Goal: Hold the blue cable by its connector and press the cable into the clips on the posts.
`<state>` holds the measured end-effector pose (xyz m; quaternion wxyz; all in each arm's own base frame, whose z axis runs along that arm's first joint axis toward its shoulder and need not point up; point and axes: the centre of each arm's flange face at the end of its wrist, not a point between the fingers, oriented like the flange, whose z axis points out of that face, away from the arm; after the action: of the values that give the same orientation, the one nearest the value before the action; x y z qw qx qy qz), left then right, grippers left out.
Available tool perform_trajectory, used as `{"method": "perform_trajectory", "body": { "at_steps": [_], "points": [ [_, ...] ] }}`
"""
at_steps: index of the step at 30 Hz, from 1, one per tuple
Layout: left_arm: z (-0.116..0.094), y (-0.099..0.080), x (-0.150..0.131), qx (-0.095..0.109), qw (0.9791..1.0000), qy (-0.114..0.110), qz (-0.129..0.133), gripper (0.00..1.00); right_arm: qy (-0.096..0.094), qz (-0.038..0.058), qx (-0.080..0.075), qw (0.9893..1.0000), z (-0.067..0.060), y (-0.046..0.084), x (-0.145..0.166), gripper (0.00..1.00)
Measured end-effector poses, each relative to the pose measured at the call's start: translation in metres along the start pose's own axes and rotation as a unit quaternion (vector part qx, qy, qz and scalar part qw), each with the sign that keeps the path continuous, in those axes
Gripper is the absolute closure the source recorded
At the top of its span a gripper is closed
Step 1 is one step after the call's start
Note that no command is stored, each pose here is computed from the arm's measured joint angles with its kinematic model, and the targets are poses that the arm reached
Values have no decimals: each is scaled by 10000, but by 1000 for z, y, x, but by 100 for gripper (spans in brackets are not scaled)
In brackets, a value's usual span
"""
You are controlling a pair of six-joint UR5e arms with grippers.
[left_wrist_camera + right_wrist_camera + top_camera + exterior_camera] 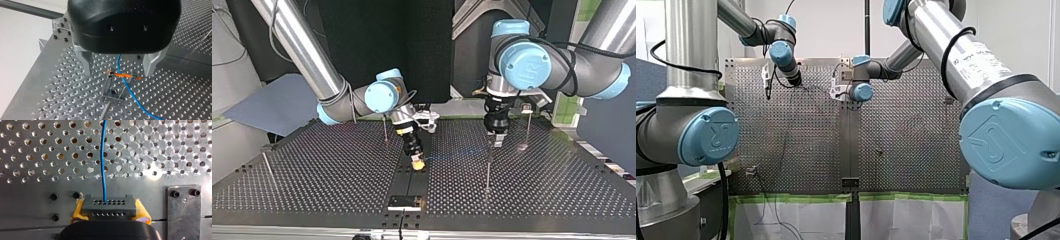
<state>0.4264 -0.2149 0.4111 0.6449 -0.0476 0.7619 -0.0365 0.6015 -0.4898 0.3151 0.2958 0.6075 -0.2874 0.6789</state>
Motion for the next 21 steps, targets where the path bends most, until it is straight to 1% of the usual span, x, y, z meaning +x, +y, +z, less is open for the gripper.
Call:
{"method": "perform_trajectory", "body": {
  "at_steps": [6,9,16,21],
  "points": [
    [0,-1,0,22,10000,-21,25,0,-9,-1,-2,10000,0,0,0,100],
    [0,-4,-1,81,9999,-84,101,0,-14,1,-6,10000,0,0,0,100],
    [-1,-15,-3,221,9986,-267,404,0,-26,-1,-14,10000,-1,0,0,100],
    [1,-20,-2,212,9973,-376,593,0,-28,-6,-20,10000,-1,0,-1,100]
  ]
}}
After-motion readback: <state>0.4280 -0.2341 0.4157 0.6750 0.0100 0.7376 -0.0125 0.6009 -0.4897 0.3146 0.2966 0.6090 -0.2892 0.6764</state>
